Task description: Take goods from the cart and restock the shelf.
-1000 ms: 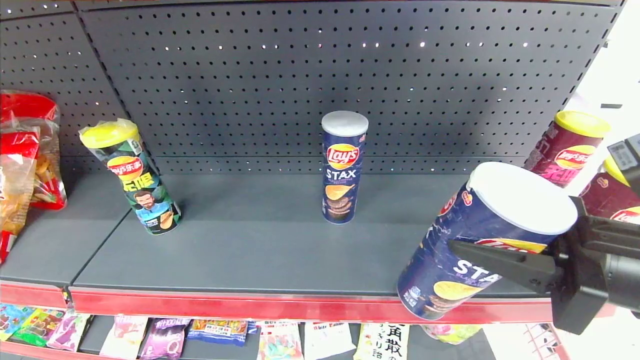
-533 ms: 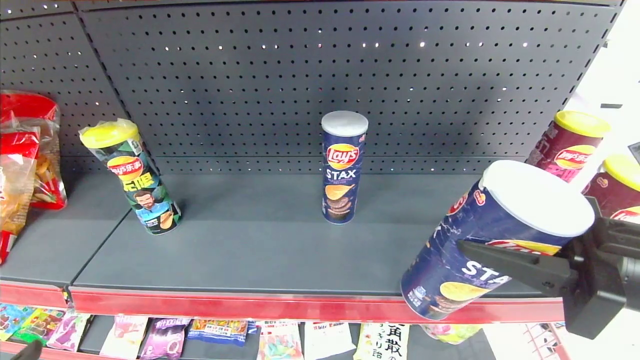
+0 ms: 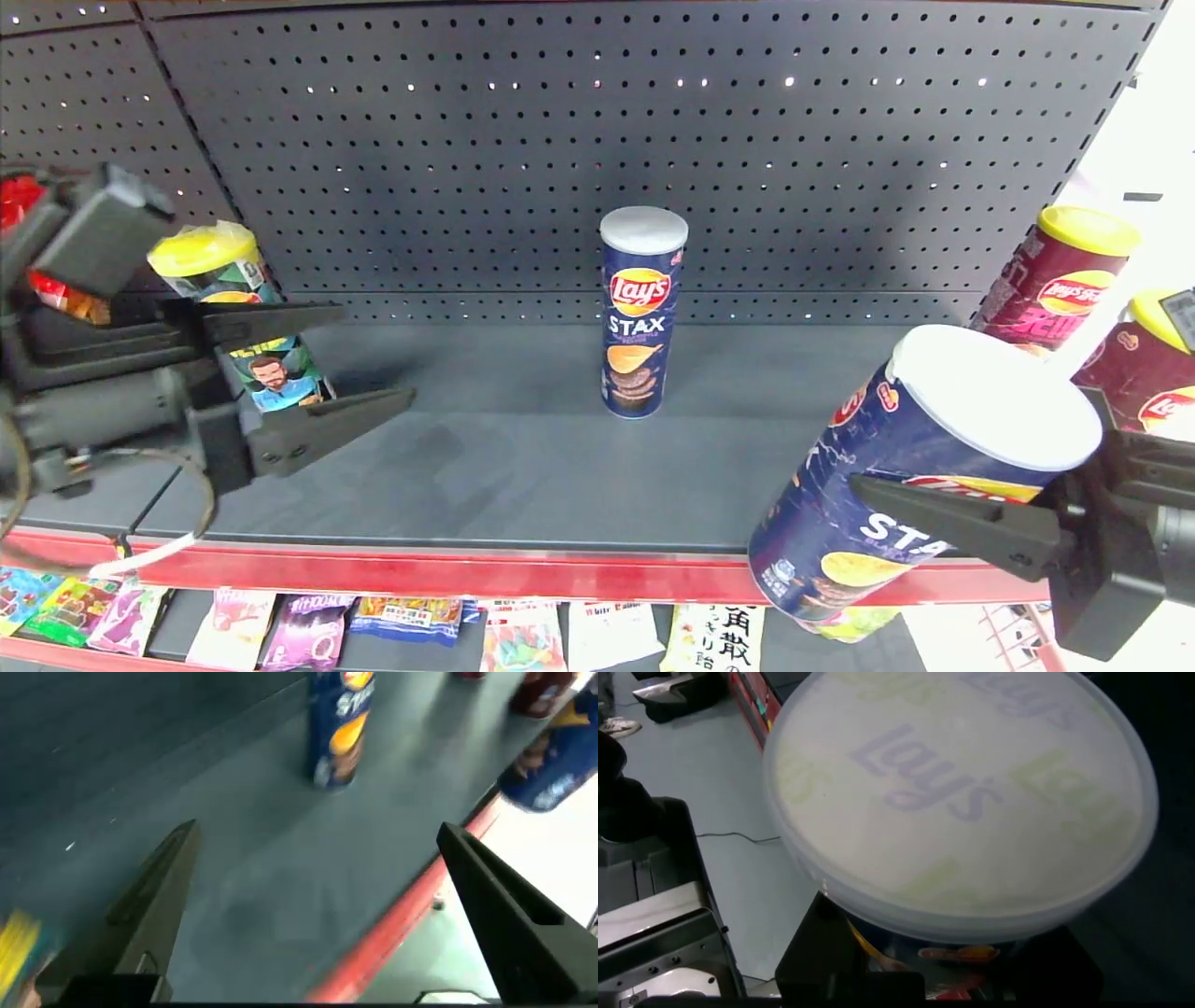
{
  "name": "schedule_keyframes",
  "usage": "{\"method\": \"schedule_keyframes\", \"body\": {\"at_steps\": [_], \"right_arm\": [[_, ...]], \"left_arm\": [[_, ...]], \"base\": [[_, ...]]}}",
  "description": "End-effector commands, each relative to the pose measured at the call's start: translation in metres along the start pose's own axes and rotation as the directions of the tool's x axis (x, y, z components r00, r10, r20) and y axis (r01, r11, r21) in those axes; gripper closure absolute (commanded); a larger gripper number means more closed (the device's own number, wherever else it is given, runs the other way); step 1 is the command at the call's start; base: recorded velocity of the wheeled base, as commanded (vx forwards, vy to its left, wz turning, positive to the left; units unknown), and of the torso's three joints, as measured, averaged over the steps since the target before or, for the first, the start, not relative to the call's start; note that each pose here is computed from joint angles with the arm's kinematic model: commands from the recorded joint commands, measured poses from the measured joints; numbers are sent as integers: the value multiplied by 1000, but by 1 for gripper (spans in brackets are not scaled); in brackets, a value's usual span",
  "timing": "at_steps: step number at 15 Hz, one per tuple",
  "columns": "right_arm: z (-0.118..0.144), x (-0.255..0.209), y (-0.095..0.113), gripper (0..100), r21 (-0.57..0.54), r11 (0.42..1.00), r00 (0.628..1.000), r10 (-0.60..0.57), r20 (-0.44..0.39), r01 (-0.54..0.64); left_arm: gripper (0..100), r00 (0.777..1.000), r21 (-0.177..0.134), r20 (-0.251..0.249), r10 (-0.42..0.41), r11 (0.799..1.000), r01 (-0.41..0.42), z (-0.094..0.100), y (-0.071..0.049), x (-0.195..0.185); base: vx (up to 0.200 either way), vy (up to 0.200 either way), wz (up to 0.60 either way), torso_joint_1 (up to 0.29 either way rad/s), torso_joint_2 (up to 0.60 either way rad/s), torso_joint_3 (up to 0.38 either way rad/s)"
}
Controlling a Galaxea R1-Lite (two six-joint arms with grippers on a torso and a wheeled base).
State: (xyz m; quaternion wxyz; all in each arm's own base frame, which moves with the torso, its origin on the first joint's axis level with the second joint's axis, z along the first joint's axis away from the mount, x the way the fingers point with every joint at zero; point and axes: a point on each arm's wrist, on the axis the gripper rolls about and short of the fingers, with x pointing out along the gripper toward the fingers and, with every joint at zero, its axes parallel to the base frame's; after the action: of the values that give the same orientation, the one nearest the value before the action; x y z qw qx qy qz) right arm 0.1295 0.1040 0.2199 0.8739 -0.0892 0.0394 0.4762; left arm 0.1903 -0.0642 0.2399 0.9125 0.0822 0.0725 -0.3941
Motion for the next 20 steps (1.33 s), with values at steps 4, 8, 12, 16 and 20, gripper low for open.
{"method": "schedule_keyframes", "body": {"at_steps": [4,8,12,16,20], "right_arm": [[1,-3,0,100,-2,1000,1000,-22,4,22],[1,-5,-2,100,-2,999,999,-39,8,39],[2,-5,-2,100,-2,999,999,-41,9,41],[1,-5,-2,100,-2,999,999,-42,7,42],[1,-5,-2,100,-2,999,999,-43,9,43]], "left_arm": [[0,984,-31,-49,-169,985,168,-16,34,105],[0,969,26,24,-245,969,245,-5,40,150],[0,957,61,67,-283,958,279,6,47,176],[0,941,72,78,-328,944,323,9,42,188],[0,936,81,87,-341,939,335,10,44,199]], "base": [[0,0,0,0,0,0],[0,0,0,0,0,0],[0,0,0,0,0,0],[0,0,0,0,0,0],[0,0,0,0,0,0]]}}
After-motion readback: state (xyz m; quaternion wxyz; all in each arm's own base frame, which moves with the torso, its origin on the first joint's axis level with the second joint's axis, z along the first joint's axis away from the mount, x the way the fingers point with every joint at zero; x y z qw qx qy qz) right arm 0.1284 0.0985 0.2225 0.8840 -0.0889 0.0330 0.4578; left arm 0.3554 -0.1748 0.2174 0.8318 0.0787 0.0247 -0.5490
